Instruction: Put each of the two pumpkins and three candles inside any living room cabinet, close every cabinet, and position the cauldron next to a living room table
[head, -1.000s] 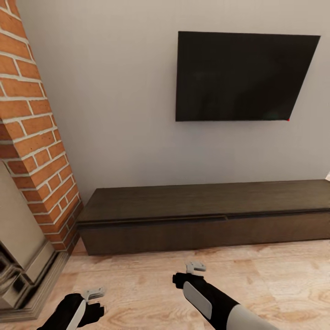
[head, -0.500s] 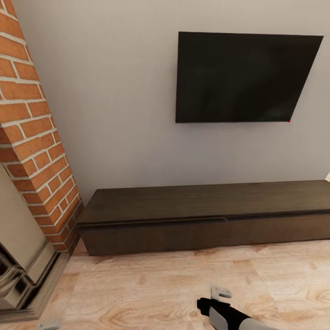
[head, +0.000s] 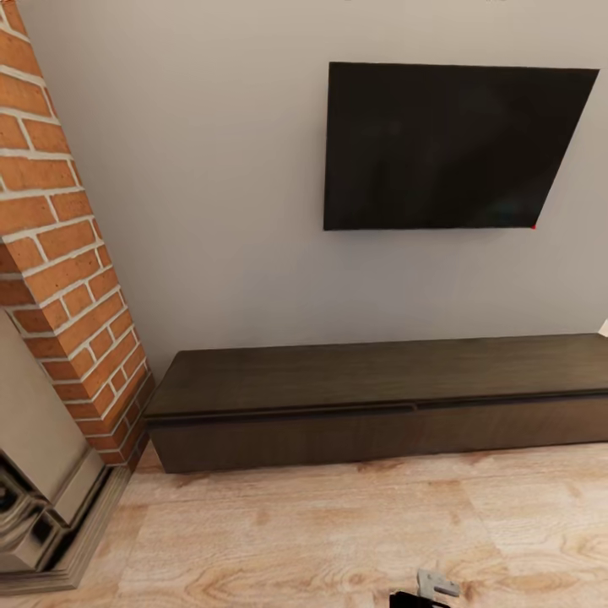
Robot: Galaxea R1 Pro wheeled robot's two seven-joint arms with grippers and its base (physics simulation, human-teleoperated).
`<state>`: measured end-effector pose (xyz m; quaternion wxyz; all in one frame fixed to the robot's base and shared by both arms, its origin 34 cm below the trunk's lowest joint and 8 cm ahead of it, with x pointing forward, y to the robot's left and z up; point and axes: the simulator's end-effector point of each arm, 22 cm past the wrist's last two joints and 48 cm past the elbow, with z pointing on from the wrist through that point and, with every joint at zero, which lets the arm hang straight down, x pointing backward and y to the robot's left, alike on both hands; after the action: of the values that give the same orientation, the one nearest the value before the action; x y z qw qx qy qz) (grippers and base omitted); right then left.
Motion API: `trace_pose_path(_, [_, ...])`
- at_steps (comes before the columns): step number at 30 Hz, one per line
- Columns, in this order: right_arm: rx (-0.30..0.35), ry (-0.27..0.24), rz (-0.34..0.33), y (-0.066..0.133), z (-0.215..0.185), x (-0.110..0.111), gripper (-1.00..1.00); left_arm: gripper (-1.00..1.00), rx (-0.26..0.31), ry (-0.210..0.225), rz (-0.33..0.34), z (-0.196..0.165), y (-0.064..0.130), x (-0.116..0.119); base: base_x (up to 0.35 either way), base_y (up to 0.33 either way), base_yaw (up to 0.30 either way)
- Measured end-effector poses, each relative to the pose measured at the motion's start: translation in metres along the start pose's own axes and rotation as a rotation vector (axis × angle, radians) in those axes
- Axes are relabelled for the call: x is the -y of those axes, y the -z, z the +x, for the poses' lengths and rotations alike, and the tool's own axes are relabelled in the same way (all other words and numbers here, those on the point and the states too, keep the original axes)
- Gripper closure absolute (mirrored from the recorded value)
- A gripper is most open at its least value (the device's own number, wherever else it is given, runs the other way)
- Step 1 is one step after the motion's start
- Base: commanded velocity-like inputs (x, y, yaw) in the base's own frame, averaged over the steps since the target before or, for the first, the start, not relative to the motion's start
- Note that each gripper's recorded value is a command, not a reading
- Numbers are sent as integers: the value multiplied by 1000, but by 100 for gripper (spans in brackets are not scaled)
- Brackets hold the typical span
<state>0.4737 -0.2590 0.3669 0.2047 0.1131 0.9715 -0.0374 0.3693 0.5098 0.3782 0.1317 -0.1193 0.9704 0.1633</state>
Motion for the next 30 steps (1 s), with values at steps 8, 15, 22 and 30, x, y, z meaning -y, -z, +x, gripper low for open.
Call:
trace_pose_path(8, [-19, 5, 9, 15, 13, 6, -100, -100, -10, -4, -6, 19, 13, -4, 0, 0, 0])
trace_pose_path(15, [-22, 11, 12, 27, 10, 7, -100, -100, -15, -7, -7, 17, 25, -8, 0, 0, 0])
trace_pose_path(22, [-23, 12, 12, 39, 3, 7, -100, -100, -19, -9, -8, 15, 37, -12, 0, 0, 0])
trace_pose_path(30, [-24, 12, 12, 52, -4, 7, -100, -100, -26, -12, 8, 15, 51, -3, 0, 0, 0])
